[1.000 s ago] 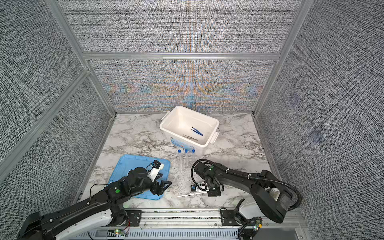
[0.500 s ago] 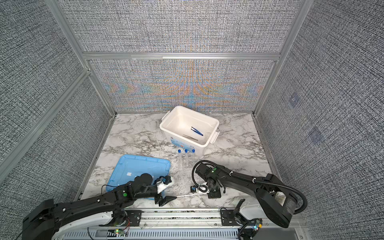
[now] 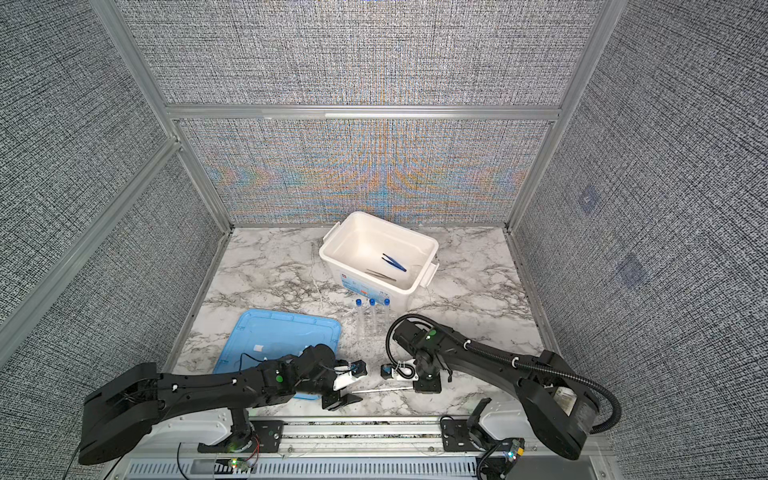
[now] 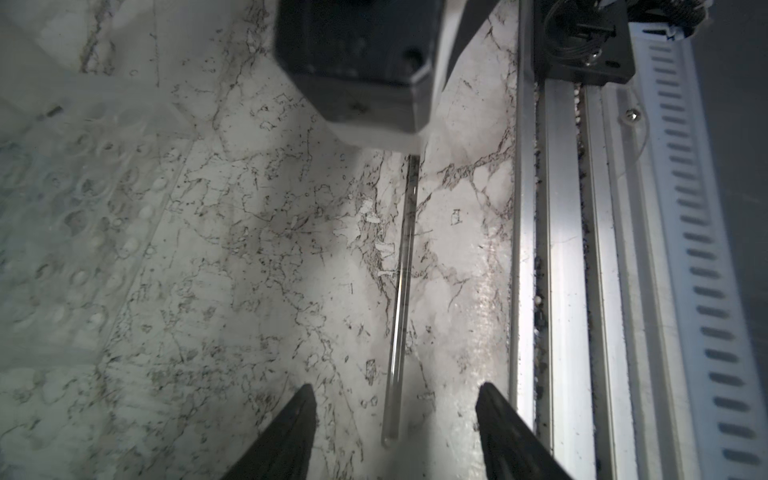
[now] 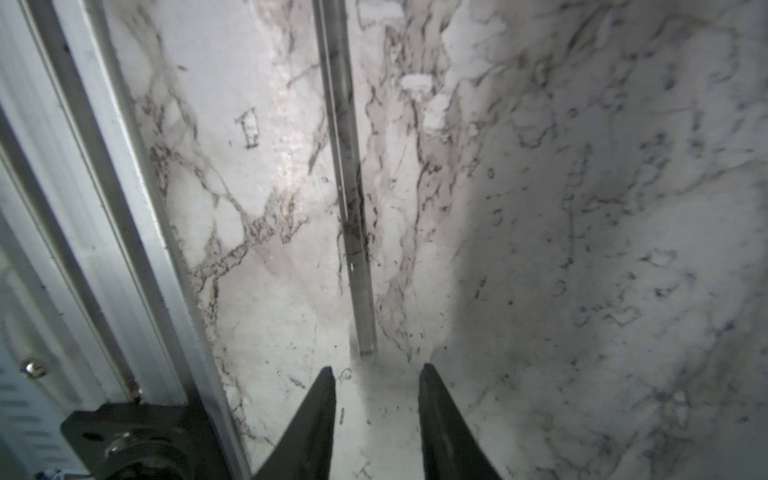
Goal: Organize the chemistry lab equipment
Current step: 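Close the left gripper on the glass rod while the right gripper withdraws toward the bin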
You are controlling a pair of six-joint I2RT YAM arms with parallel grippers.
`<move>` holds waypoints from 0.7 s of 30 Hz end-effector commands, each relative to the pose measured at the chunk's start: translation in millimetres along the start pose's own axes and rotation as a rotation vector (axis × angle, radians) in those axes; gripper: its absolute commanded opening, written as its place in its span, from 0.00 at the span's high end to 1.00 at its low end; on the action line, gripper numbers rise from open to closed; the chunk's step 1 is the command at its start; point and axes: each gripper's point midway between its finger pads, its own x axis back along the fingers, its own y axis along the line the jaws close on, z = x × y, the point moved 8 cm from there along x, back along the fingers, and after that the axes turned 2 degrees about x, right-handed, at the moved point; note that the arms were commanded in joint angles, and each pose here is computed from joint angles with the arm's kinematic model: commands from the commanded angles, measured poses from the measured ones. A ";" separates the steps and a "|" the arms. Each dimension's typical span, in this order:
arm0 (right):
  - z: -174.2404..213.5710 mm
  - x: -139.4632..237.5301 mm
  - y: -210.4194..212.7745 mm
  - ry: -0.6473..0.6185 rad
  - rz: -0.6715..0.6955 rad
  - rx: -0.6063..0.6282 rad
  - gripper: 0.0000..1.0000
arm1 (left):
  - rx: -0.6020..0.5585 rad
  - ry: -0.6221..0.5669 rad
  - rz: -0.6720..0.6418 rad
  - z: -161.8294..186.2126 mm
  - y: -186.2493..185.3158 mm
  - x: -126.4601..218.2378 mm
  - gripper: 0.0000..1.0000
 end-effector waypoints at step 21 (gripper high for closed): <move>44.3 182.4 -51.3 -0.512 0.680 -0.641 0.52 | 0.052 0.385 -0.013 -8.4 13.1 -36.9 0.61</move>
